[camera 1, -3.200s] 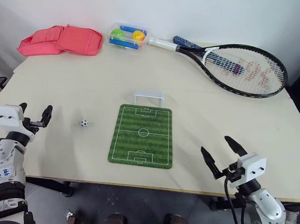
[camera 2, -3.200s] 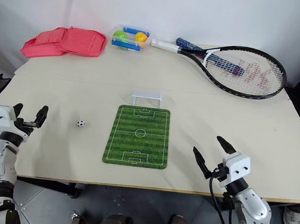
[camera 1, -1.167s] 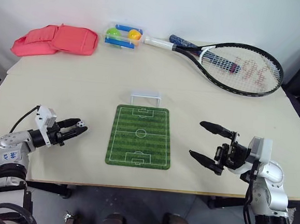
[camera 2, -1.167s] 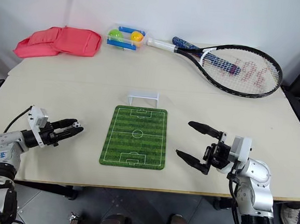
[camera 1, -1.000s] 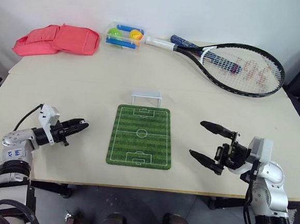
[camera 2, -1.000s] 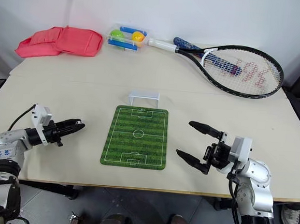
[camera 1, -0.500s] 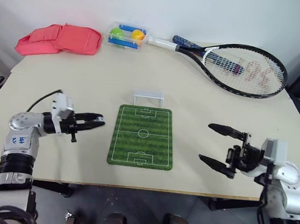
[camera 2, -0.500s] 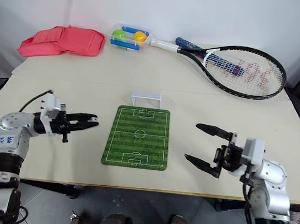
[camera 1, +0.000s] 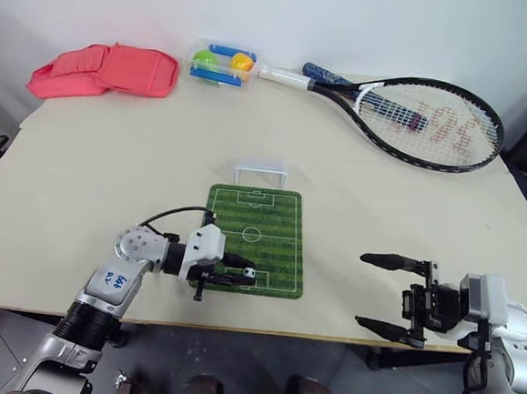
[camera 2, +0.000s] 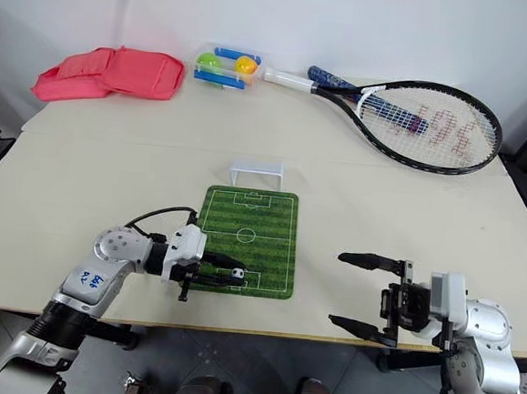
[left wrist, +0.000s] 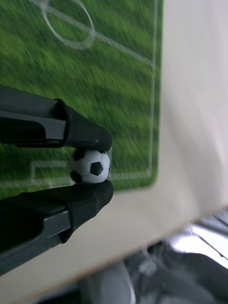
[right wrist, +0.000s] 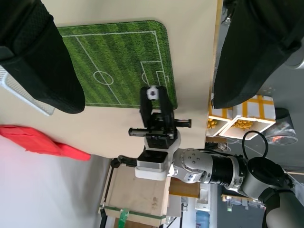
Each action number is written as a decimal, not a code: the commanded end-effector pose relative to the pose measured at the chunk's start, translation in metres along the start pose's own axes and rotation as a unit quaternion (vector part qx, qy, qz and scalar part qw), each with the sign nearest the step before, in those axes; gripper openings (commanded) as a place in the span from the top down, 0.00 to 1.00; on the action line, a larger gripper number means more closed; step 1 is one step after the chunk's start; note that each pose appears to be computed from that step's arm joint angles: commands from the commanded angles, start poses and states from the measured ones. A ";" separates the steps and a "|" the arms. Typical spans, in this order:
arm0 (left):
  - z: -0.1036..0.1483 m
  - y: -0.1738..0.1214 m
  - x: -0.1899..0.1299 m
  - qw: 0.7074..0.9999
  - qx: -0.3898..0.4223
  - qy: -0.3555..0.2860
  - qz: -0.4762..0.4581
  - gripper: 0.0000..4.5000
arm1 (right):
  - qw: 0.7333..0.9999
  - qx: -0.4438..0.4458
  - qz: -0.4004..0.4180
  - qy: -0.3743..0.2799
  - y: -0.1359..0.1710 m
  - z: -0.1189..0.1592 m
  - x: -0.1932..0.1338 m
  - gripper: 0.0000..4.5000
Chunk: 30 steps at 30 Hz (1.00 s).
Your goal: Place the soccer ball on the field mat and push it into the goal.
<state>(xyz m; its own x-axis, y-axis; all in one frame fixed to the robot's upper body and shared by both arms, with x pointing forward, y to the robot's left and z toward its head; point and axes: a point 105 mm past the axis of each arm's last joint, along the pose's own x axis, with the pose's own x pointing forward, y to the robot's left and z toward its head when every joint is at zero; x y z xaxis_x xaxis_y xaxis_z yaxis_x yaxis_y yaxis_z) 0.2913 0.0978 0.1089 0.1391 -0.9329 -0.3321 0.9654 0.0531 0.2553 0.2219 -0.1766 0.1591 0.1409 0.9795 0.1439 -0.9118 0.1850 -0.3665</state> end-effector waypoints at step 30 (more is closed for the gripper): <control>0.005 0.001 0.011 0.999 0.020 -0.021 -0.021 0.10 | 0.999 -0.020 -0.028 -0.010 -0.003 0.016 0.019 0.00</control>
<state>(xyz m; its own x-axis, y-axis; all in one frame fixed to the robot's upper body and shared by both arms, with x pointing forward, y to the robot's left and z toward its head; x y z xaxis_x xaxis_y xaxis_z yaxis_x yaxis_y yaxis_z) 0.2914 0.0874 0.0962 0.0912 -0.9309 -0.3538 0.9707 0.0038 0.2402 0.2228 -0.1619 0.1733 0.1968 0.9656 0.1700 -0.8913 0.2484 -0.3794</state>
